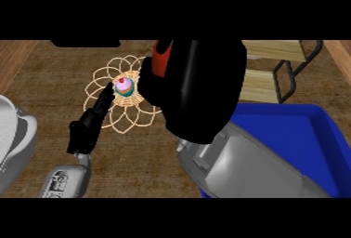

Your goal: Pick the bell pepper from the tray and place it in the tiered shelf

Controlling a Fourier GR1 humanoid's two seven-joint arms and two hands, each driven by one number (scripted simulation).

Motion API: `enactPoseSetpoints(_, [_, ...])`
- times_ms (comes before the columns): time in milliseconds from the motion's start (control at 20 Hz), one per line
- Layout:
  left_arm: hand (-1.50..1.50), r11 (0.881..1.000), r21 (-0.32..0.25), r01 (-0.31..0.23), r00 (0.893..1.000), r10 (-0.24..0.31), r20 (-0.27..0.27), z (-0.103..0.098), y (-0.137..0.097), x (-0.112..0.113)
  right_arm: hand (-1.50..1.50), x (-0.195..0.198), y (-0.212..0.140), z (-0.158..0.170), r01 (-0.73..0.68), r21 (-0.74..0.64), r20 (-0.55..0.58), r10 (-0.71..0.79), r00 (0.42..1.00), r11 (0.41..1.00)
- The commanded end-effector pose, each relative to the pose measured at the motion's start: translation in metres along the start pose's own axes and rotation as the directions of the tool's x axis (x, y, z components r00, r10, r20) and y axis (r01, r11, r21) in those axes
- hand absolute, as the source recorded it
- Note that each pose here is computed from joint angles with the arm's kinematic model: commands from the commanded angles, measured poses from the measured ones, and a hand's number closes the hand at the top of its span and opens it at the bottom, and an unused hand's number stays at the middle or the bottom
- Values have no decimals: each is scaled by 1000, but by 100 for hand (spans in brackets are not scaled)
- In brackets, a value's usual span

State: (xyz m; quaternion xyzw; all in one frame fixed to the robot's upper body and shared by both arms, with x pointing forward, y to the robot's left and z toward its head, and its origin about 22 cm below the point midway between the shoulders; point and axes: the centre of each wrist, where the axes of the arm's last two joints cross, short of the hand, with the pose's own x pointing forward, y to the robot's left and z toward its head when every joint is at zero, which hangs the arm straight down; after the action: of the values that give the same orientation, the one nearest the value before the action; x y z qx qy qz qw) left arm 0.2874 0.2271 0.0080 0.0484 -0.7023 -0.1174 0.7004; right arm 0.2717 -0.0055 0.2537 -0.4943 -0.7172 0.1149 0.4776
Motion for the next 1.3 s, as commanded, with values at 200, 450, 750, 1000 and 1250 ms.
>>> enactPoseSetpoints(200, [0, 1000, -13, 21, 1000, -21, 12, 9, 2, 5, 150, 23, -25, -42, -93, -83, -251, 70, 965, 992])
enactPoseSetpoints(450, [0, 1000, -4, 7, 1000, -7, 21, 2, -11, 19, 150, 18, -36, -68, -119, -146, -259, 79, 963, 982])
enactPoseSetpoints(750, [0, 1000, -8, -14, 1000, 14, -5, 15, -1, 4, 150, 10, -39, -93, -178, -158, -207, 143, 968, 971])
enactPoseSetpoints(1000, [0, 1000, -8, 6, 1000, -6, 22, 5, 5, 14, 150, 1, -19, -114, -261, -177, -202, 224, 953, 949])
enactPoseSetpoints(1250, [0, 1000, -3, 11, 1000, -11, 26, 13, 7, 17, 150, -11, -1, -114, -318, -208, -211, 275, 938, 925])
